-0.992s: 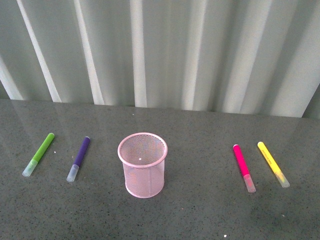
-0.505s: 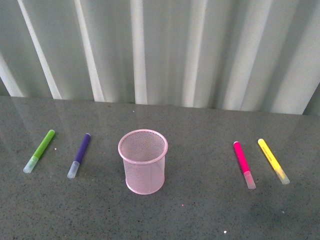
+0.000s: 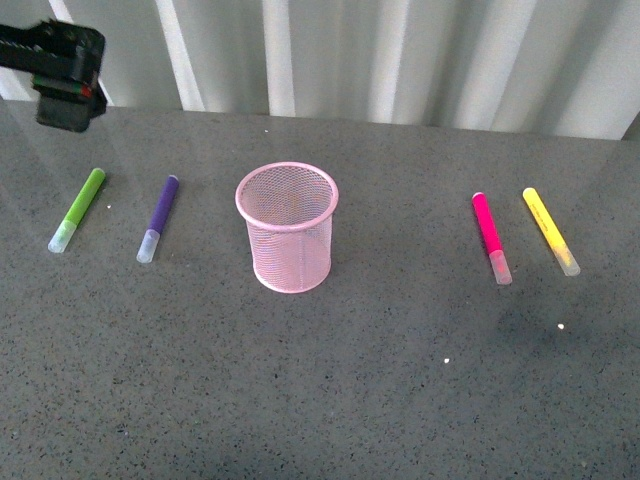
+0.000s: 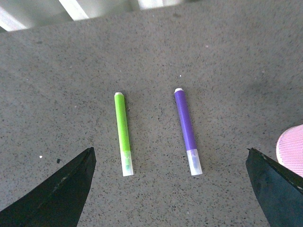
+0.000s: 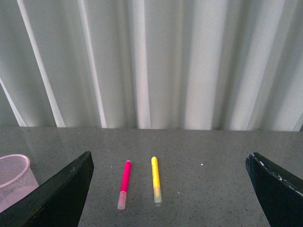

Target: Insert purple and pink pens into pink cup

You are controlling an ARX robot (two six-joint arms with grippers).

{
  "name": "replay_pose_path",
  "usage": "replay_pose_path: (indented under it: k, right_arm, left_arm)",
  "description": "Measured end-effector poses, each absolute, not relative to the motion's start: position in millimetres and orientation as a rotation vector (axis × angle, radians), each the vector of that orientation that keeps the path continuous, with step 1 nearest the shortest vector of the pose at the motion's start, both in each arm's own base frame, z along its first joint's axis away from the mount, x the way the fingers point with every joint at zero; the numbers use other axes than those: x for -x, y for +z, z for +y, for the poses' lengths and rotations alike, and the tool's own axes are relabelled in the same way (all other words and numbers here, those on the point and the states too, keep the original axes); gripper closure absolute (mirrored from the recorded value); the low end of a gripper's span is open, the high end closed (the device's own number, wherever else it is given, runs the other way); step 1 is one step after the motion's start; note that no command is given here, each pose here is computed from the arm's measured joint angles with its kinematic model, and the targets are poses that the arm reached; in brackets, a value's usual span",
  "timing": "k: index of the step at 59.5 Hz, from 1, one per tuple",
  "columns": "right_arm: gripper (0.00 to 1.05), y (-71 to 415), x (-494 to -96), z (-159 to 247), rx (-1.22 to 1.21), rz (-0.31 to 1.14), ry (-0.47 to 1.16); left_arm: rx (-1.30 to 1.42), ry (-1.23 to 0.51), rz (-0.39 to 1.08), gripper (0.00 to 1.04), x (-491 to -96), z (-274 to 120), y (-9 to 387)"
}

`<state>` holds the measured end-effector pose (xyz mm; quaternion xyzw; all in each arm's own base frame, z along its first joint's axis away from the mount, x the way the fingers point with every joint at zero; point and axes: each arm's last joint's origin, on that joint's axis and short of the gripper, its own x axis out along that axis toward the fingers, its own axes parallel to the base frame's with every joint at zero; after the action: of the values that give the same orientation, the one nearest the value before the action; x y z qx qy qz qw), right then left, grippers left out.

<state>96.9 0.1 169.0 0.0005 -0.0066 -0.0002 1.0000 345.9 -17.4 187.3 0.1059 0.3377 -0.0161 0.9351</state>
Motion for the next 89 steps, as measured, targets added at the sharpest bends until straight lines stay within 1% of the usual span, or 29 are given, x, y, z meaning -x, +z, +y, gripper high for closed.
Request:
replay_pose_path:
  k: [9,17,32,57,79,89]
  right_arm:
    - [0.07,169.0,-96.9,0.1,-0.001,-0.013,0.0]
    - [0.07,169.0,-96.9,0.1,-0.001,-0.013,0.0]
    - [0.07,169.0,-96.9,0.1,-0.001,-0.013,0.0]
    - [0.07,169.0,-96.9,0.1,-0.001,-0.013,0.0]
    - [0.07,169.0,-96.9,0.1,-0.001,-0.013,0.0]
    - [0.07,169.0,-96.9,0.1,-0.001,-0.013,0.0]
  left_arm:
    - [-0.229,-0.045,0.772,0.07,-371.7,-18.8,165.6]
    - [-0.218,-0.089,0.86,0.07,-395.5,-22.6,150.2]
    - [-0.213,-0.146,0.969,0.07,-418.5,-36.3,122.0]
    - [-0.197,-0.152,1.043,0.07,-443.2,-44.3,80.6]
    - [-0.186,-0.153,1.057,0.07,-459.1,-44.9,70.6]
    - [-0.185,-0.15,1.087,0.07,-462.0,-45.1,59.2]
